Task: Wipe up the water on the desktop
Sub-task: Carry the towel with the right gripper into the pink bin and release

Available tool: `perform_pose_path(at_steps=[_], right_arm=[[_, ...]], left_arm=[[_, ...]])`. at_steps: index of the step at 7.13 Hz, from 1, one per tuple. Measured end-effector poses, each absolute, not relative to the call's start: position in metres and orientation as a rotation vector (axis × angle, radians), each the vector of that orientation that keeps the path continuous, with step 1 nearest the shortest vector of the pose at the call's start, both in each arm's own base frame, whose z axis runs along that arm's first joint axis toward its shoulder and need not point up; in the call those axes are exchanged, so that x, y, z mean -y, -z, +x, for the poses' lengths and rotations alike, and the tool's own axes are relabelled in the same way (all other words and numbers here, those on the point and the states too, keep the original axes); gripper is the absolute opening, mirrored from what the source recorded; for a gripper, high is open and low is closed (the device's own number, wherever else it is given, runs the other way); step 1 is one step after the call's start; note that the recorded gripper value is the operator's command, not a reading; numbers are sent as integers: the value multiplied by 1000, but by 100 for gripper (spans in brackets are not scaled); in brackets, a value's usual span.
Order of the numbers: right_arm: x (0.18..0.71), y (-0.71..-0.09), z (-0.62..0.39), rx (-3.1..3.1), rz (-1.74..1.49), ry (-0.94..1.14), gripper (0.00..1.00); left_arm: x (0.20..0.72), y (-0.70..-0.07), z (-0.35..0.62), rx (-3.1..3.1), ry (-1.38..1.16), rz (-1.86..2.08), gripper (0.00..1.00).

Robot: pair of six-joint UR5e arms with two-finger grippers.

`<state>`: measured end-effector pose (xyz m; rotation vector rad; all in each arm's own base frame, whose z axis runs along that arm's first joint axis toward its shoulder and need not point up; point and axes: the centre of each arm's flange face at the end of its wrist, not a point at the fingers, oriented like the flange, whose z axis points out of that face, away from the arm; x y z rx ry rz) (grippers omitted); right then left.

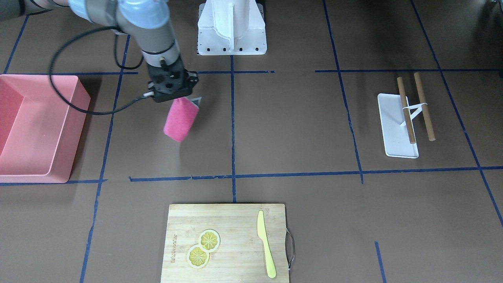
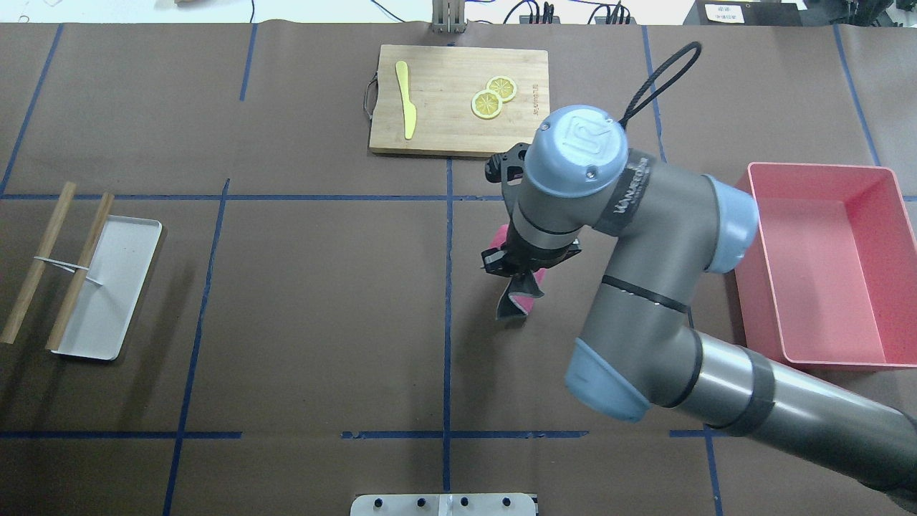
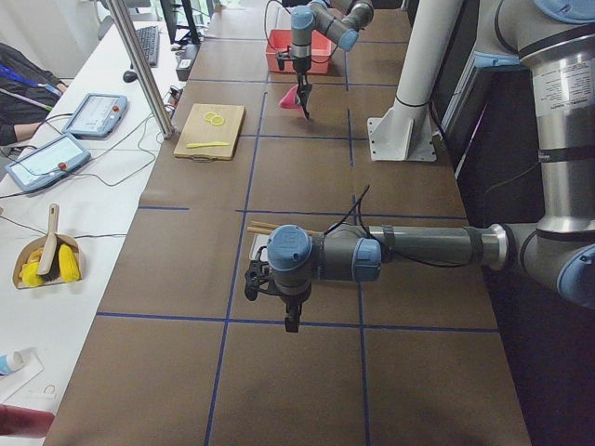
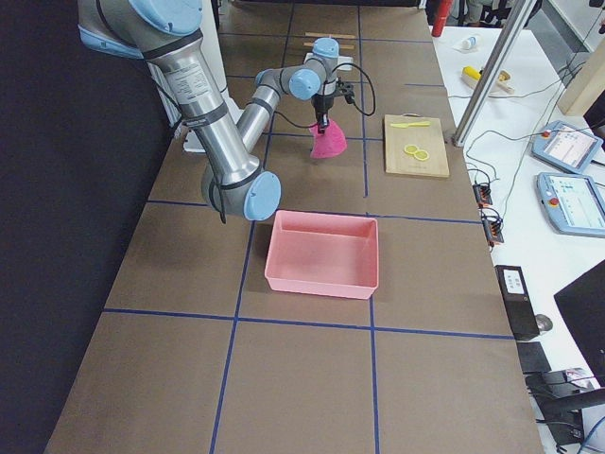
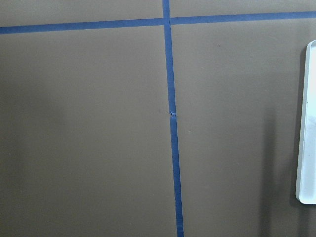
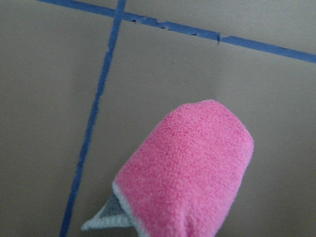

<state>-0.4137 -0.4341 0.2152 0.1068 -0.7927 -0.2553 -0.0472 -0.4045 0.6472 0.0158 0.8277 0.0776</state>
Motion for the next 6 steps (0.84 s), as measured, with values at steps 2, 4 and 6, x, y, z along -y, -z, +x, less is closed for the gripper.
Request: perform_pose_path(at_steps=[2,4,6], right_arm=[[471,-240,-335,770,134,317,0],[491,-271,-256,719,163,382,0],[476,-328,-182,701,162,458,0]], left_arm=[[409,-643,-42,-824,-95,16,100],[411,-641,-38,-824,-105,15,100],[412,-639,-38,-824,-106,19,100]])
